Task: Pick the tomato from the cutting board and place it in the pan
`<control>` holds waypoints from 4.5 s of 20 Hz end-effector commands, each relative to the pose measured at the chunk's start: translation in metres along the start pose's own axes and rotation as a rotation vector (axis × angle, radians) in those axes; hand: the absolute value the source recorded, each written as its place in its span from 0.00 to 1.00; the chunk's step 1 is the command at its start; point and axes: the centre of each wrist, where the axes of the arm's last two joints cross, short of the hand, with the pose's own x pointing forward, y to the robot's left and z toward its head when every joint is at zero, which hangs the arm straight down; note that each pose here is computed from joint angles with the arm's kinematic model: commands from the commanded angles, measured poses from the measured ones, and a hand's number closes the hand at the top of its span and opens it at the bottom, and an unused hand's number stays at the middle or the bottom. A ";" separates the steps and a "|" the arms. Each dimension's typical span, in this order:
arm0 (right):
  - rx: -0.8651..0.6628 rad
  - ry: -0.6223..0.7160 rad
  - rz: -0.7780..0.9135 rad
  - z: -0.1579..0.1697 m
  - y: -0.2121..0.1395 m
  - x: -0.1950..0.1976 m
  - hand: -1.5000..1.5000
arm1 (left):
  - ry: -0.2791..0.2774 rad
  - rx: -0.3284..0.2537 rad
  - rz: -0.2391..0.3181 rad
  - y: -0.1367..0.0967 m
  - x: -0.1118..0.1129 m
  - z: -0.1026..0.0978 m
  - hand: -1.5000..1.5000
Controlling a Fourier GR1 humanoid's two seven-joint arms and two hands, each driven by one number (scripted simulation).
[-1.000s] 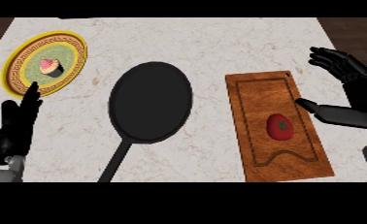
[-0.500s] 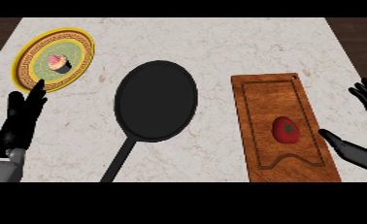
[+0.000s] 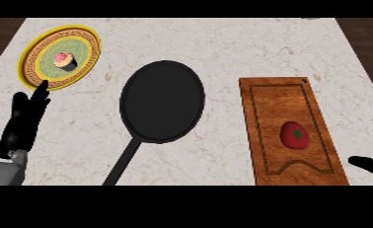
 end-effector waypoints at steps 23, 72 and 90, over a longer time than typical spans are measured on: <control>0.457 0.400 0.601 -0.041 0.093 0.072 0.00 | -0.017 -0.012 -0.006 -0.005 0.006 -0.001 0.50; 0.453 0.376 0.807 -0.067 0.147 -0.012 1.00 | -0.003 -0.023 0.008 -0.004 0.018 -0.002 0.50; 0.025 -0.163 0.565 0.040 0.135 0.096 1.00 | 0.005 -0.009 0.016 -0.003 -0.006 -0.001 0.50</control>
